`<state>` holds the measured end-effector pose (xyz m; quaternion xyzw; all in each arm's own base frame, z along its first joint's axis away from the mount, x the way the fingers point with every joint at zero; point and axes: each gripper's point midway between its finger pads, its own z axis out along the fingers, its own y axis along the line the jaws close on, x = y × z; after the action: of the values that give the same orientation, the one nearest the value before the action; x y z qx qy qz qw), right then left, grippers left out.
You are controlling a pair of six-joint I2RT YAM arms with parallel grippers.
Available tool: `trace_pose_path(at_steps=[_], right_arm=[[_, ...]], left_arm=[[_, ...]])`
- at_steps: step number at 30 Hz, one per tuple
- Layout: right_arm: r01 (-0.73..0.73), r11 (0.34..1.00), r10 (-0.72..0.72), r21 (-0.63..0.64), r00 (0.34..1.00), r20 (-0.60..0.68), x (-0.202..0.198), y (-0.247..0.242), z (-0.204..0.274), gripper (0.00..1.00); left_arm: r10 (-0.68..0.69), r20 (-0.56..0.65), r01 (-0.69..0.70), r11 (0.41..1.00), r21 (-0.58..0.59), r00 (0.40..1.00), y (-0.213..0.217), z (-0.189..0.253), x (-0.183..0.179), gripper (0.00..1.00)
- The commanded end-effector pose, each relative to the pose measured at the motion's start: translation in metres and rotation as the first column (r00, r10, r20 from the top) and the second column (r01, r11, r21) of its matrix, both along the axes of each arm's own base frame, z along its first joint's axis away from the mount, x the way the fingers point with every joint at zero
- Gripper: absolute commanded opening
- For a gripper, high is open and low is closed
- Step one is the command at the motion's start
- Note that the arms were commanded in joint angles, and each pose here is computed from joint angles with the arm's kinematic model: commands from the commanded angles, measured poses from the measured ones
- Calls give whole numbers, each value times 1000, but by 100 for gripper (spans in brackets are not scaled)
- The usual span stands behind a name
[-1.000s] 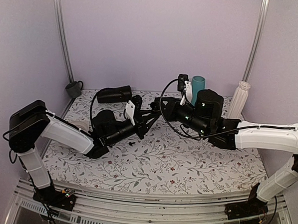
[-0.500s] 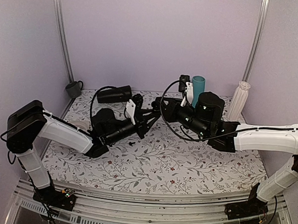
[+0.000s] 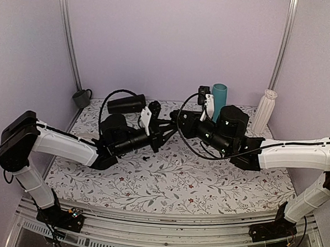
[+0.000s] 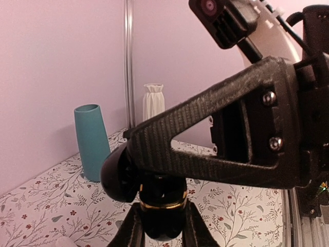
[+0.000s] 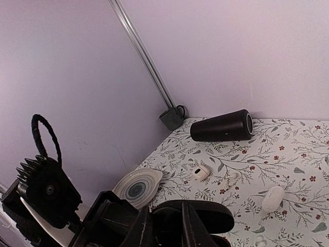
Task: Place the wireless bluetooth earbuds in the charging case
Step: Insert the left earbud into the left side groove of the charging case.
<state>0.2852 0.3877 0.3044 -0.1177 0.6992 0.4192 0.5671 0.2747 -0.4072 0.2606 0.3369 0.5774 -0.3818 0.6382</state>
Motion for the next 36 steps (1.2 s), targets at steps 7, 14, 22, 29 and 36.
trace_pose_path(at_steps=[7,14,22,29,36], right_arm=[[-19,1000,19,5,999,40,-7,-2,9,18],[-27,1000,27,-9,999,29,-9,-3,2,18],[-33,999,33,0,999,24,-12,-5,2,18],[-47,999,47,-12,999,18,-15,-6,-3,18],[-58,998,58,-14,998,8,-17,-5,-8,18]], left_arm=[[-71,39,72,997,-32,997,-8,29,-17,0],[-71,58,74,996,-49,996,-6,38,-19,0],[-75,60,78,996,-51,995,-6,40,-19,0],[-71,65,75,996,-56,995,-4,42,-19,0],[-68,69,72,996,-60,995,-4,44,-19,0]])
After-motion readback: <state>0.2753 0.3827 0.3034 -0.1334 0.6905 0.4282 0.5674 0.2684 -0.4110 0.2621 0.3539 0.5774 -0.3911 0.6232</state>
